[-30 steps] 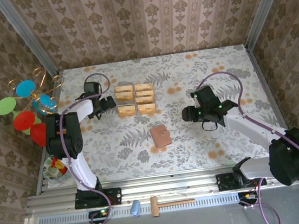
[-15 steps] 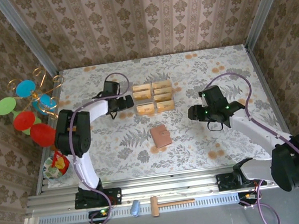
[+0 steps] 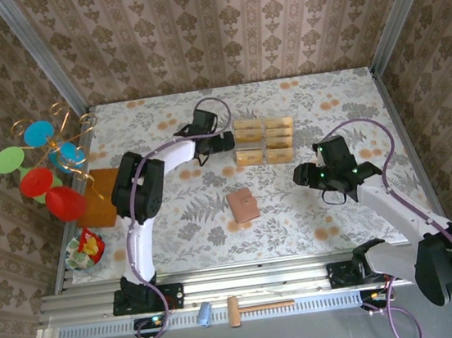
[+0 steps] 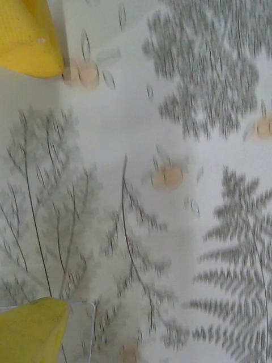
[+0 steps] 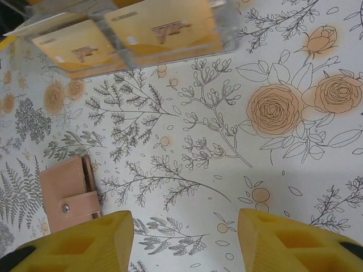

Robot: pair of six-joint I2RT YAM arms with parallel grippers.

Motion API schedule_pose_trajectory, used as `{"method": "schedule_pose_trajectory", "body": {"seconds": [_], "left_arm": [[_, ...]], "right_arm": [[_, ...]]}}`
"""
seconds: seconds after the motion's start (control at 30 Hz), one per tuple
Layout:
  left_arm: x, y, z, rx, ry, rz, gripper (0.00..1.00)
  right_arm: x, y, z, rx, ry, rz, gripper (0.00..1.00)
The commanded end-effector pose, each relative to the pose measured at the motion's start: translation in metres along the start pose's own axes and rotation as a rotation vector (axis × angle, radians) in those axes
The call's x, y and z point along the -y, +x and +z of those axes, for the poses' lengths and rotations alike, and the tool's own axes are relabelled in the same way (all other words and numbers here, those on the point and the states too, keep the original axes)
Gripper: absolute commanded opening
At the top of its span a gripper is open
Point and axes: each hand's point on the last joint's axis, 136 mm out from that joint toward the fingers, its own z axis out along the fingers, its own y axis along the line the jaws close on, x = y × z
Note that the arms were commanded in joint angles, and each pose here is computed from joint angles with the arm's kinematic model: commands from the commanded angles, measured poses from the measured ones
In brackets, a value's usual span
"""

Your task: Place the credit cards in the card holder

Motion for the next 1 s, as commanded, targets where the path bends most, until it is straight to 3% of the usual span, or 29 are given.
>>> {"method": "schedule_pose_trajectory", "body": {"seconds": [0.0, 0.23, 0.57, 0.77, 0.97], "left_arm": [[0.039, 0.002, 0.01, -0.021, 0.105, -0.01, 1.0], [0.059, -0.013, 0.004, -0.009, 0.13, 0.032, 1.0], [-0.008, -0.032, -0.063, 0.044, 0.072, -0.025, 1.0], [-0.02, -0.001, -0.108, 0.024, 0.095, -0.064, 1.0], [-0.02, 0.058, -0.13, -0.026, 0.157, -0.133, 1.0]], "right_arm": [[0.001, 0.009, -0.002, -0.026, -0.013, 0.025, 0.53], [-0.003, 0.008, -0.001, -0.036, -0.035, 0.03, 0.54], [-0.032, 0.022, 0.015, -0.1, -0.111, -0.033, 0.54], [-0.064, 0.05, 0.039, -0.179, -0.159, -0.089, 0.54], [-0.09, 0.08, 0.057, -0.246, -0.202, -0.102, 0.53]]}}
